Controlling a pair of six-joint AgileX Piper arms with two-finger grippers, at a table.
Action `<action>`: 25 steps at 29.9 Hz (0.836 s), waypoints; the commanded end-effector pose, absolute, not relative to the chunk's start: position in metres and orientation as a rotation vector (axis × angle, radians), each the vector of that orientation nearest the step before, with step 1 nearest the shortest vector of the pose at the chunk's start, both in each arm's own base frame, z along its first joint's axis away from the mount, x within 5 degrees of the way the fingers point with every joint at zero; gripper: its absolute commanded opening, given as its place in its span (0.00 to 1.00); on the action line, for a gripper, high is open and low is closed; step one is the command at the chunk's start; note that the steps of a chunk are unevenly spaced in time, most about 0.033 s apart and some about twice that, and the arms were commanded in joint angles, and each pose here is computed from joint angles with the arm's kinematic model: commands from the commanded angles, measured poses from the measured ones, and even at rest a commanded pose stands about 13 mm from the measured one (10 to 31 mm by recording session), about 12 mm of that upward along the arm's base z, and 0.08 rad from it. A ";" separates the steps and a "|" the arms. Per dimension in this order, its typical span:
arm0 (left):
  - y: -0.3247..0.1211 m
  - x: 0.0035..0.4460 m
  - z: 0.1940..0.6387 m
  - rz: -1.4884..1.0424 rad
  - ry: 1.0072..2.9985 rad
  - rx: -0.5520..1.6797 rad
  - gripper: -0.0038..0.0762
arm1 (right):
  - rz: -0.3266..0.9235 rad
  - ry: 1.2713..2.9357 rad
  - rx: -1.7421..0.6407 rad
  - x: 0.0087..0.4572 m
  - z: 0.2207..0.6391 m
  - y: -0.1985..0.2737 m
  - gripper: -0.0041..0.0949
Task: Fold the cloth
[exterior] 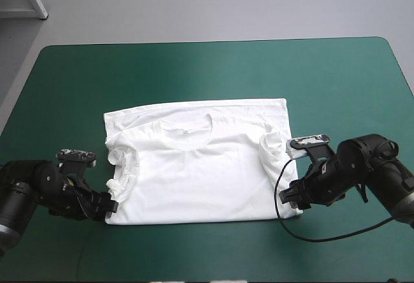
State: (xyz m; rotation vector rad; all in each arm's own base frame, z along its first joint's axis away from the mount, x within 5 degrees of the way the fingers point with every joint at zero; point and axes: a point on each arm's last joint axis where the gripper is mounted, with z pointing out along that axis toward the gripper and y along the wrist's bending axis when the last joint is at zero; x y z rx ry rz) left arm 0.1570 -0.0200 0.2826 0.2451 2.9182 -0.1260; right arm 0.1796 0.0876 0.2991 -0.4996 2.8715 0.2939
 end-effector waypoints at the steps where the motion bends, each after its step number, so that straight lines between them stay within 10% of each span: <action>1: -0.022 0.159 0.272 -0.153 2.846 0.203 0.73 | 0.310 2.838 -0.497 0.174 0.305 0.086 0.60; 10: -0.034 0.178 0.239 -0.334 2.800 0.202 0.71 | 0.290 2.840 -0.486 0.174 0.288 0.085 0.60; 25: -0.036 0.185 0.200 -0.363 2.941 0.164 0.35 | 0.236 2.839 -0.506 0.193 0.264 0.089 0.60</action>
